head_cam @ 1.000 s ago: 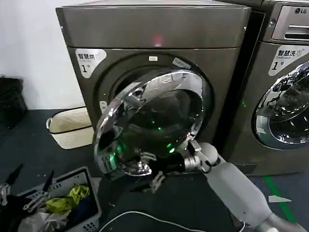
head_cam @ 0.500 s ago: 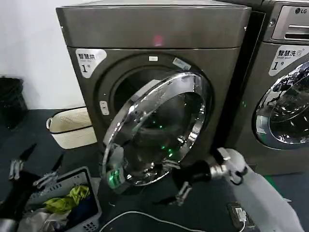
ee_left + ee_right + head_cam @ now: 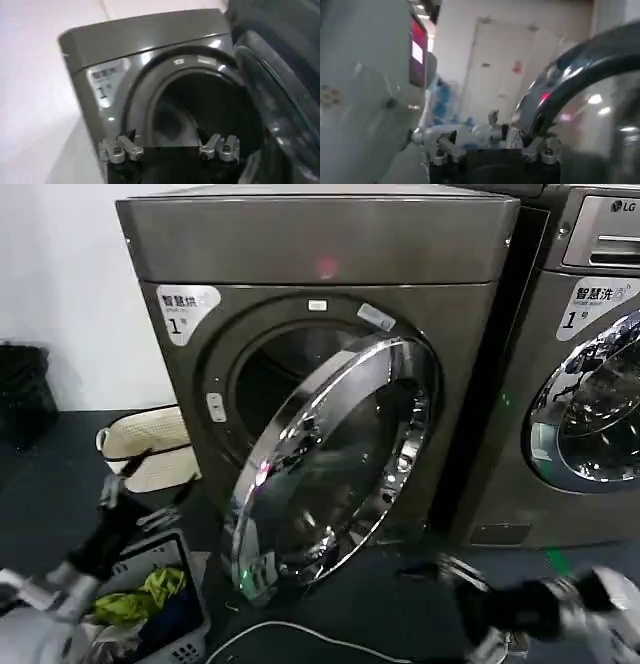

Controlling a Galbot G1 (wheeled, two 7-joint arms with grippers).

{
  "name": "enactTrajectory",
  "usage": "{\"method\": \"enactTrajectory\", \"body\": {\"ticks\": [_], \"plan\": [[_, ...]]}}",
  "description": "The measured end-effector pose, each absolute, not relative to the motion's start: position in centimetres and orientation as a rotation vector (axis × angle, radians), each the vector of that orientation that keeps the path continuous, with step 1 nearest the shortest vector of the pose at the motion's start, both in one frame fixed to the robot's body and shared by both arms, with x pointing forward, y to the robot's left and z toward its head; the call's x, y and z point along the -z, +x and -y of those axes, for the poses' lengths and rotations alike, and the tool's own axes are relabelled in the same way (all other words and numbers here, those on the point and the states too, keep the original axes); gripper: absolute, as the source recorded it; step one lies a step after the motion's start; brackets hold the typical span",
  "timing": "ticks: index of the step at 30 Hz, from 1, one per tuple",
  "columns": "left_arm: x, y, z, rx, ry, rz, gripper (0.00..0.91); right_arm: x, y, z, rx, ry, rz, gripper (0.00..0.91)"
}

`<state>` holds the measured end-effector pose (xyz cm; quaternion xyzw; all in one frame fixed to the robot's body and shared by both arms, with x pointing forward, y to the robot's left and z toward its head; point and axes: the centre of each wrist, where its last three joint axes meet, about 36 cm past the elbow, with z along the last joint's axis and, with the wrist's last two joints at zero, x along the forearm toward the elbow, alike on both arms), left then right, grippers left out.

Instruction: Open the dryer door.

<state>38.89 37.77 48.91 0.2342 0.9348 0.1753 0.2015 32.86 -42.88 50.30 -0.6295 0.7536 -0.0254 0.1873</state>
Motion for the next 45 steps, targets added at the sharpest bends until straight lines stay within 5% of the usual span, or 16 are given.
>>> {"method": "enactTrajectory", "body": {"ticks": [8, 17, 27, 35, 45], "plan": [[-48.3, 42.2, -35.3, -0.515, 0.868, -2.522, 0.907, -50.4, 24.5, 48.3, 0.321, -1.102, -2.411, 0.907], [-47.2, 44.2, -30.8, -0.476, 1.057, -2.455, 0.907, -51.0, 14.4, 54.6, 0.721, 0.193, -2.766, 0.907], [-47.4, 45.5, -26.5, -0.432, 1.173, -2.374, 0.907, -53.2, 2.2, 60.7, 0.96, 1.57, -2.411, 0.907], [-46.9, 45.8, -23.2, -0.391, 1.262, -2.325, 0.907, -53.7, -4.9, 61.9, 1.091, 2.251, -1.949, 0.907], [-46.8, 46.8, -18.7, -0.351, 1.388, -2.26, 0.907, -54.2, -11.8, 62.1, 1.264, 2.476, -1.577, 0.907]]}}
